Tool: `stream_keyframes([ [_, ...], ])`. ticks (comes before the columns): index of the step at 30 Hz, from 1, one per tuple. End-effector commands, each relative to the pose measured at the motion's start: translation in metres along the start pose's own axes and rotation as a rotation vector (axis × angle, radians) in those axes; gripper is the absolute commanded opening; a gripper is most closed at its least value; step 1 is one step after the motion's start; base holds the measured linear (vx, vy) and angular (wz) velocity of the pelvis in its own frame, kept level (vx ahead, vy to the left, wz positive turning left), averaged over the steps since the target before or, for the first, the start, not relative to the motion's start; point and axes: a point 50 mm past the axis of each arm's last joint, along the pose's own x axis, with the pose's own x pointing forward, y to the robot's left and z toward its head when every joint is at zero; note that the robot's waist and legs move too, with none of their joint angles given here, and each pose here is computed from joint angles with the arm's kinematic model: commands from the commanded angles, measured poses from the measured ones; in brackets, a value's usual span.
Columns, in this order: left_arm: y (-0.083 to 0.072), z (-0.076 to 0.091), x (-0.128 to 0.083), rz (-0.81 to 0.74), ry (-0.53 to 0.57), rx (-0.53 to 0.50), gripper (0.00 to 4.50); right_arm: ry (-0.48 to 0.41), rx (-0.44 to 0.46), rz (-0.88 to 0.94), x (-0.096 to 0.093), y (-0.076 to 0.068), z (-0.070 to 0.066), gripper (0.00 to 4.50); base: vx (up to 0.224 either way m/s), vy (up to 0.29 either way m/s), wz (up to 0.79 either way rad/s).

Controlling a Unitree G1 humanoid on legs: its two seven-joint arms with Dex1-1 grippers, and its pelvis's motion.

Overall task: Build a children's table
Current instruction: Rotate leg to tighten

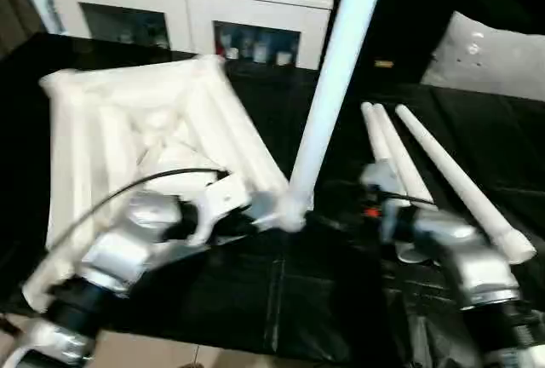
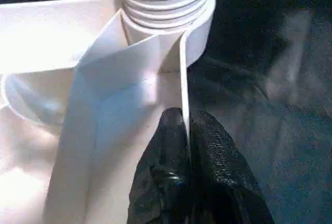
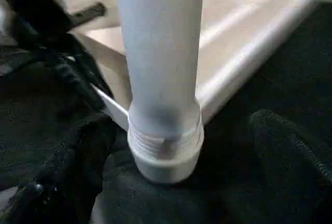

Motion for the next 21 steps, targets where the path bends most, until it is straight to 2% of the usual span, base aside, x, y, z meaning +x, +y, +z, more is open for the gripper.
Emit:
stream_keyframes([
  [1,-0.0054,0.0124,0.0062,-0.107,-0.014,0.103,0.0,0.003,-0.039,0.077,-0.0018,0.0006,0.0064,4.45,0.0,0.0,0.0],
  [3,-0.0064,0.0105,0.0029,-0.163,0.007,0.146,0.0,0.031,-0.061,0.133,-0.0023,0.0007,0.0071,4.29,0.0,0.0,0.0],
  [4,-0.0066,0.0104,0.0023,-0.173,0.008,0.153,0.0,0.034,-0.059,0.144,-0.0019,0.0007,0.0073,4.09,0.0,0.0,0.0],
  [10,-0.0081,0.0108,0.0007,-0.227,0.013,0.198,0.0,0.049,-0.06,0.213,0.0034,0.0032,0.0072,3.65,0.0,0.0,0.0],
  [21,-0.0067,0.0109,0.0017,-0.236,0.014,0.223,0.0,0.068,-0.034,0.294,0.0046,0.0088,0.0028,2.61,0.0,0.0,0.0],
])
